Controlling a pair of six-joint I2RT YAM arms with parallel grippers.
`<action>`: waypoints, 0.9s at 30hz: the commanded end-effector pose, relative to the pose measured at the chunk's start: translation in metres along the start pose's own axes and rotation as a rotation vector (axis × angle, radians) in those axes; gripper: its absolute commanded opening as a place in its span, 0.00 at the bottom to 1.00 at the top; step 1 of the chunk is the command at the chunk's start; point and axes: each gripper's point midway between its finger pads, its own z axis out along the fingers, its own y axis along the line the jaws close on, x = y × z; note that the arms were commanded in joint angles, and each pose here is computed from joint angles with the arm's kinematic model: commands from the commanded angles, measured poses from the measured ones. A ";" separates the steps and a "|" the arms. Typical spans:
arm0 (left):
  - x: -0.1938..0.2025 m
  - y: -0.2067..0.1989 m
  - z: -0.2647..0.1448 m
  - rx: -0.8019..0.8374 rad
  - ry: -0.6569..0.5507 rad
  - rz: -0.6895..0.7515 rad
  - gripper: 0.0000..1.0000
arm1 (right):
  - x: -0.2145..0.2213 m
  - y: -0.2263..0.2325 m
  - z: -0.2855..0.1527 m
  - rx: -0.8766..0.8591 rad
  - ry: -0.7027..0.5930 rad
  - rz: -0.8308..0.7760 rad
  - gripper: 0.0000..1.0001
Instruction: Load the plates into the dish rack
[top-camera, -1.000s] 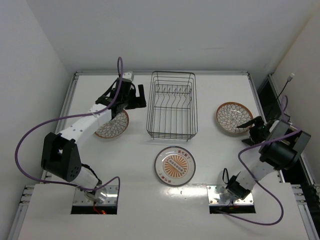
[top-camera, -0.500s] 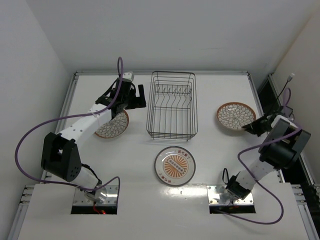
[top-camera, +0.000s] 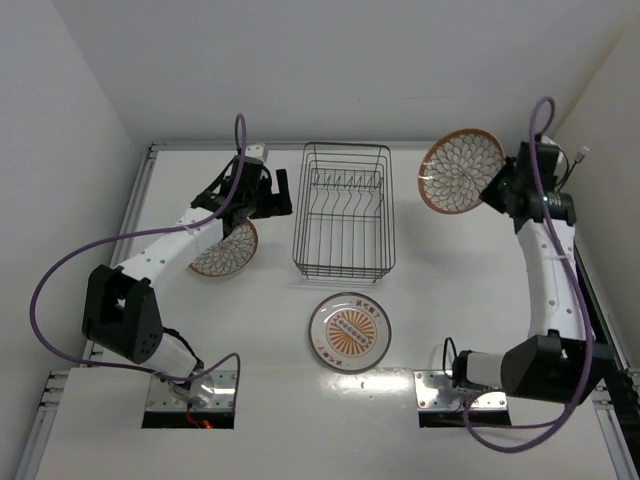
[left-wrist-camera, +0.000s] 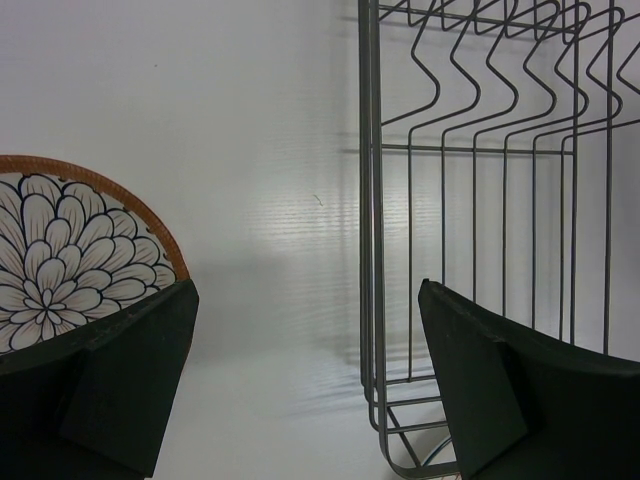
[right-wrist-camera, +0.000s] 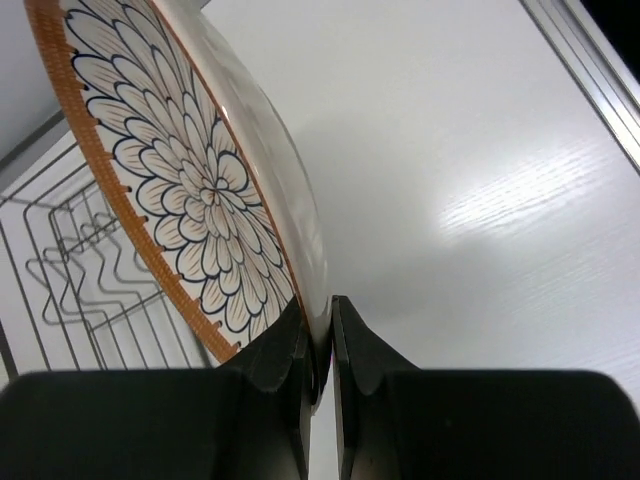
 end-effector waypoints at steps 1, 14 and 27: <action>-0.014 0.000 -0.005 0.011 -0.051 -0.003 0.91 | -0.042 0.068 -0.034 -0.057 -0.184 -0.065 0.00; -0.012 0.000 -0.002 0.007 -0.042 -0.002 0.91 | -0.020 0.169 -0.002 0.225 -0.241 -0.300 0.00; -0.008 0.001 0.002 -0.001 -0.024 0.000 0.91 | 0.006 0.201 0.036 0.315 -0.249 -0.390 0.00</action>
